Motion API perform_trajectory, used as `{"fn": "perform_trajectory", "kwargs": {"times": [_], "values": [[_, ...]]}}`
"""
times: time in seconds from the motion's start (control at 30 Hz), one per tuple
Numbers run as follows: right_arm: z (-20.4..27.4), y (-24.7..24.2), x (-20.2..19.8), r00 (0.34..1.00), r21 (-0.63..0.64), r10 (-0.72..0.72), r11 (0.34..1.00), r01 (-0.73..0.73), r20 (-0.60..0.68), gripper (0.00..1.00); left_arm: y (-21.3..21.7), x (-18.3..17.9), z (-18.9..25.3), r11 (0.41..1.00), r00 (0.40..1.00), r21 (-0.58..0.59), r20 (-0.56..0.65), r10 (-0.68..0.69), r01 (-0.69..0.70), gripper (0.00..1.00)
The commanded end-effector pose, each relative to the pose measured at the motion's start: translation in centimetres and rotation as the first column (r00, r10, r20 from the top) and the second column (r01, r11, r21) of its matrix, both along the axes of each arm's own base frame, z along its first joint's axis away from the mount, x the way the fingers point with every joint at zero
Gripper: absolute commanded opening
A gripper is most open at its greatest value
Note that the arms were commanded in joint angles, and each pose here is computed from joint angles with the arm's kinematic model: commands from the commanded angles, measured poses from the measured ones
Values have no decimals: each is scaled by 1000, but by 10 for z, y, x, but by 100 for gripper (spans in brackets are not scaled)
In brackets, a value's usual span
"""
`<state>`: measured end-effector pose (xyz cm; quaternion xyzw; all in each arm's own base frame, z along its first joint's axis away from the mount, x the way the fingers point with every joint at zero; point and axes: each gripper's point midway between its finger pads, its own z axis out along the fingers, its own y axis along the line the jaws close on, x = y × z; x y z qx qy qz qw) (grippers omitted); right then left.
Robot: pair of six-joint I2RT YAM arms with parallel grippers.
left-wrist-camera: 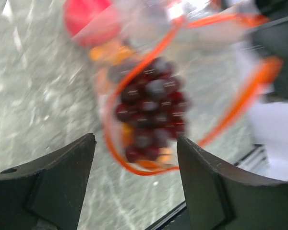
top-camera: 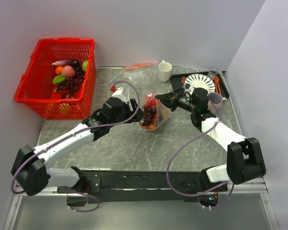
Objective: Place the food in the zip-top bag and seal the zipper
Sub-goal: Place the fake fruit in the zipper food storage bag, then adjust the zipper food storage bag at the center of the board.
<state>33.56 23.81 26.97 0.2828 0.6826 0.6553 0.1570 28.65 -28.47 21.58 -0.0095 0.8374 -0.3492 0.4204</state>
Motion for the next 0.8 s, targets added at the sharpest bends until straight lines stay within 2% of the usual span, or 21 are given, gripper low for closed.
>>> {"fn": "perform_trajectory", "kwargs": {"times": [0.0,0.07,0.17,0.33,0.7,0.73,0.77], "values": [[33,-2,-8,992,28,15,999,-18,124,4,5,13,-19,998,998,31,-32,53,-52,71],[34,-3,-10,992,29,16,999,-20,125,4,4,18,-29,997,997,51,-53,59,-56,68],[35,-3,-11,992,24,15,1000,-18,129,4,0,22,-36,997,996,54,-71,56,-53,55],[34,-3,-12,991,21,17,1000,-20,130,4,-6,24,-40,998,996,45,-81,40,-37,41],[35,-3,-12,991,13,24,1000,-26,135,4,-20,21,-46,1000,994,-11,-111,-8,7,39],[36,-2,-12,990,13,27,999,-29,136,4,-20,20,-45,1000,994,-12,-108,-12,11,35],[35,-2,-12,990,12,27,999,-29,136,4,-20,21,-47,1000,994,-6,-108,-12,12,20]]}}
